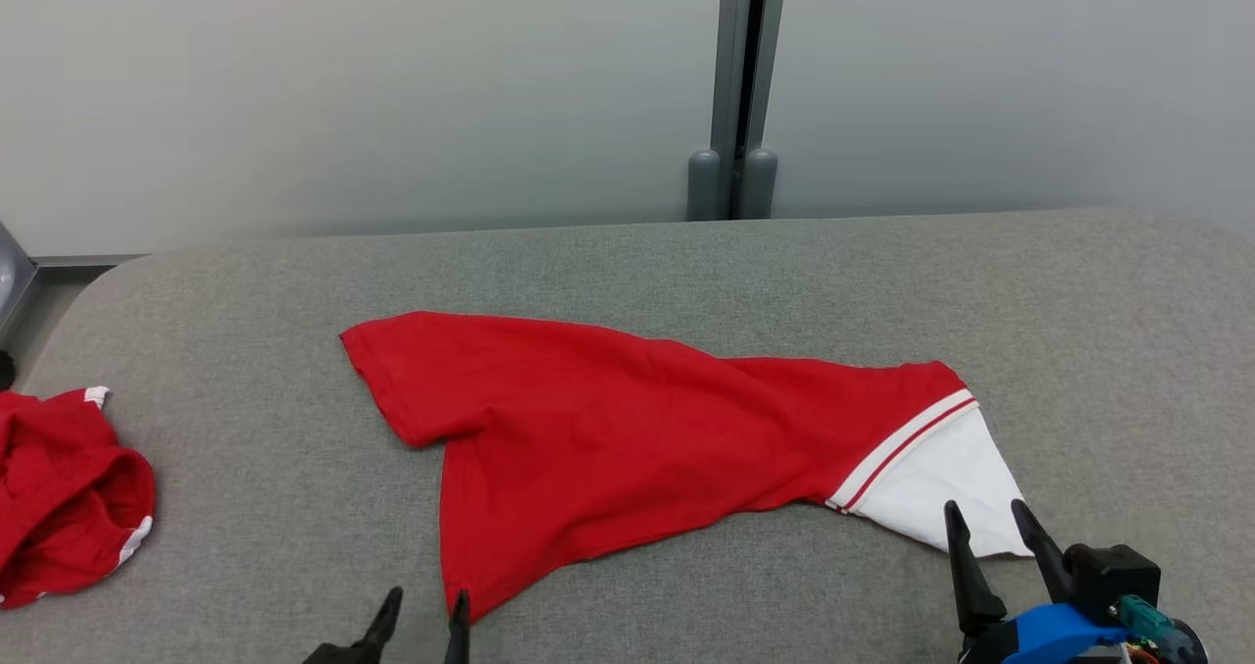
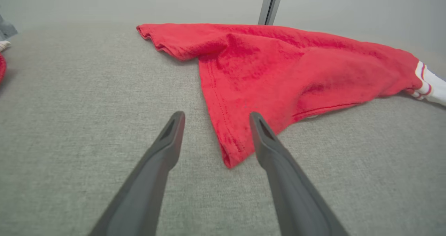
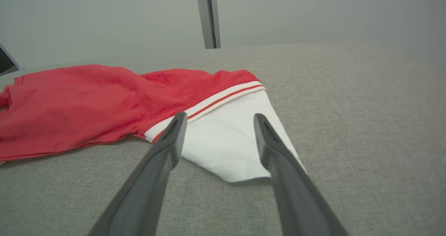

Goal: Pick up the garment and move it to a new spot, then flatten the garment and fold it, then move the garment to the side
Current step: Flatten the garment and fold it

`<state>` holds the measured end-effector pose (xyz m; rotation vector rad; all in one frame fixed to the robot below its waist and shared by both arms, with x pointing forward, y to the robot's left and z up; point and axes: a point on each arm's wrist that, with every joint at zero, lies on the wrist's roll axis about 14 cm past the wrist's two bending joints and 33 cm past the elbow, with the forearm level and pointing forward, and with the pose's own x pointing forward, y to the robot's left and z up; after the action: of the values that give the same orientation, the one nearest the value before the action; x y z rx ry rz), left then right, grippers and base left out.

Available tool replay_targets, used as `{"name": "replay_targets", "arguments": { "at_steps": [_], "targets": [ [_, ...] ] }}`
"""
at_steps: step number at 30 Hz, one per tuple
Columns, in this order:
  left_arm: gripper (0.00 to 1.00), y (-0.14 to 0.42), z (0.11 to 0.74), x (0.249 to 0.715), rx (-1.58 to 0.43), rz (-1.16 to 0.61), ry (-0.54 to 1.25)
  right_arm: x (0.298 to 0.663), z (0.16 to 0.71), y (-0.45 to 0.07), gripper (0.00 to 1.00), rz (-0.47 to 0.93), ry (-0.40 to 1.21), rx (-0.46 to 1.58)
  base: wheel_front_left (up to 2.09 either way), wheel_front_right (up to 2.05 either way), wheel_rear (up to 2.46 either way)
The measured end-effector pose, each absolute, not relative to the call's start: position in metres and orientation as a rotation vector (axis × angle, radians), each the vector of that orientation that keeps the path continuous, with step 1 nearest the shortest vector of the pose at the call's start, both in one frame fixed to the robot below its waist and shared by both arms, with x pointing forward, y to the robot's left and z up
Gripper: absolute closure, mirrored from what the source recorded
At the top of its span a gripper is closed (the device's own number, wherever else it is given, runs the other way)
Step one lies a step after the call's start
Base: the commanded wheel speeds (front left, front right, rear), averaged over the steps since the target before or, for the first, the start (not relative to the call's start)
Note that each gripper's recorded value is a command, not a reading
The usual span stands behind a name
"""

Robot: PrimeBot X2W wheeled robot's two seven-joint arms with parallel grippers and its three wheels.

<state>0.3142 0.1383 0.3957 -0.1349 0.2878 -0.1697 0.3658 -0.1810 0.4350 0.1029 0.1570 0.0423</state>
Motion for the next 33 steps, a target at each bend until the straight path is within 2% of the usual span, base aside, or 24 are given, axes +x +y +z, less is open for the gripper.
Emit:
{"name": "replay_targets", "arguments": {
  "at_steps": [7, 19, 20, 21, 22, 33],
  "targets": [
    [0.00, 0.117, 0.361, 0.301, -0.199, -0.221, 0.427, 0.364, 0.427, -0.181, 0.00, 0.040, 0.181, 0.104, 0.00, 0.00, 0.00],
    [0.00, 0.106, 0.352, 0.317, -0.277, -0.255, 0.478, 0.368, 0.427, -0.195, 0.00, 0.000, 0.176, 0.112, 0.00, 0.00, 0.00],
    [0.54, 0.105, 0.354, 0.321, -0.284, -0.261, 0.471, 0.369, 0.427, -0.195, 0.00, -0.003, 0.176, 0.112, 0.00, 0.00, 0.00],
    [0.79, 0.104, 0.355, 0.322, -0.283, -0.266, 0.469, 0.369, 0.427, -0.196, 0.00, -0.006, 0.177, 0.112, 0.00, 0.00, 0.00],
    [1.00, 0.104, 0.357, 0.324, -0.286, -0.267, 0.464, 0.368, 0.426, -0.197, 0.00, -0.009, 0.179, 0.112, 0.00, 0.00, 0.00],
    [1.00, 0.118, 0.368, 0.332, -0.257, -0.254, 0.412, 0.370, 0.406, -0.226, 0.00, -0.106, 0.245, 0.120, 0.00, 0.00, 0.00]
  ]
}}
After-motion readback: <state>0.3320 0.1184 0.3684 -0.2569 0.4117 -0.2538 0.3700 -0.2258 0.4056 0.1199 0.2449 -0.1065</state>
